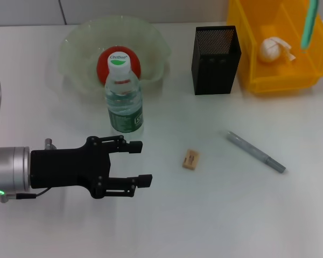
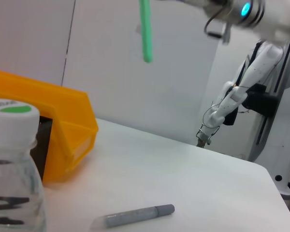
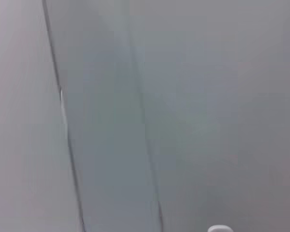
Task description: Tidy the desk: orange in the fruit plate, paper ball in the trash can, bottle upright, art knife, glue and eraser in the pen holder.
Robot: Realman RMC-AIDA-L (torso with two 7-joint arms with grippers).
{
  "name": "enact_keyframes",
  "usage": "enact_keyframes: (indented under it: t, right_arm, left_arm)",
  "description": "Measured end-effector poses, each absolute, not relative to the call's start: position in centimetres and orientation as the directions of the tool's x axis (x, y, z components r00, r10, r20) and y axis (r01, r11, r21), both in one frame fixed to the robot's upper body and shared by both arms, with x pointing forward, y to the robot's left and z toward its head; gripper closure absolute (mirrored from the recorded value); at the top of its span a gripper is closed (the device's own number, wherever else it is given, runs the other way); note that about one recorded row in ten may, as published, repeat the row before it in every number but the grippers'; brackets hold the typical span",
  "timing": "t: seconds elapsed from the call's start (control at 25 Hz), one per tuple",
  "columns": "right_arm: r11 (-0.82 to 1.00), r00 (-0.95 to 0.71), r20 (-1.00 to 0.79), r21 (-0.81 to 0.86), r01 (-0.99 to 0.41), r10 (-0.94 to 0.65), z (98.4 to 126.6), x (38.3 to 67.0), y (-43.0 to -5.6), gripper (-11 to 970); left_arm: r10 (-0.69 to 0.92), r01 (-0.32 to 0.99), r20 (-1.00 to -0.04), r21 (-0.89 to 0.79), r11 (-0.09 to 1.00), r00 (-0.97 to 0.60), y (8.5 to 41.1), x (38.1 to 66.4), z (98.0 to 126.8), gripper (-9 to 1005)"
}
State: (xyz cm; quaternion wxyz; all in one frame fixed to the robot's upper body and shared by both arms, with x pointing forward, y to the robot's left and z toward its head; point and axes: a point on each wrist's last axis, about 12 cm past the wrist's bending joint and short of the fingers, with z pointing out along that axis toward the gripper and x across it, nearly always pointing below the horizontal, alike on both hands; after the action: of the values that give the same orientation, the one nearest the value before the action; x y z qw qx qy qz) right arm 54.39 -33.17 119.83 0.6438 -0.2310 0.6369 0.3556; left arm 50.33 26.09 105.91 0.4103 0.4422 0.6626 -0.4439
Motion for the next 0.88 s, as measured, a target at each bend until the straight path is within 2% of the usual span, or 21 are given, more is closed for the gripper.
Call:
enact_keyframes:
  t: [0.04,0.08,0.12,0.16,0.2,0.36,0.4,0.56,0.68,0.88]
  right_arm:
    - [0.640,-0.064,-0.984,0.156,-0.752,0.164,119.8,54.4,-33.2,780]
    - [0.650,-0.002,-0.967,0.172,-0.740,0.254,117.5,54.7,-33.5,780]
    - [0.650,-0.002,-0.967,0.172,-0.740,0.254,117.5,54.7,-33.5,780]
    - [0.655,0.028,-0.955,0.181,-0.734,0.296,116.3,55.0,-33.5,780]
    - [0.665,0.064,-0.932,0.204,-0.719,0.356,114.4,55.6,-32.8,780]
    - [0.695,0.069,-0.910,0.261,-0.670,0.408,112.2,56.7,-31.2,780]
    - [0.710,0.047,-0.909,0.291,-0.641,0.415,111.3,57.6,-29.7,780]
    - [0.724,-0.004,-0.914,0.324,-0.608,0.405,110.8,59.2,-27.5,780]
    - [0.722,-0.089,-0.923,0.350,-0.596,0.374,110.3,61.2,-24.4,780]
    - [0.742,-0.188,-0.935,0.353,-0.570,0.301,109.6,62.8,-22.0,779]
  left_arm:
    - [0.222,0.950,-0.936,-0.225,0.215,-0.272,26.1,50.3,105.9,213]
    - [0.222,0.950,-0.936,-0.225,0.216,-0.273,26.1,50.3,105.9,213]
    - [0.222,0.950,-0.936,-0.226,0.216,-0.273,26.0,50.3,105.9,213]
    - [0.223,0.950,-0.936,-0.226,0.216,-0.273,26.0,50.3,105.9,213]
    - [0.223,0.950,-0.936,-0.225,0.216,-0.273,25.9,50.3,105.8,213]
    - [0.211,0.953,-0.940,-0.227,0.200,-0.268,25.8,50.1,106.0,213]
    - [0.208,0.955,-0.942,-0.225,0.195,-0.264,25.7,50.0,106.0,213]
    - [0.209,0.956,-0.942,-0.222,0.191,-0.261,25.6,49.9,106.0,213]
    - [0.211,0.958,-0.943,-0.219,0.187,-0.257,25.7,49.8,106.0,213]
    - [0.213,0.960,-0.944,-0.215,0.182,-0.252,26.0,49.7,106.1,213]
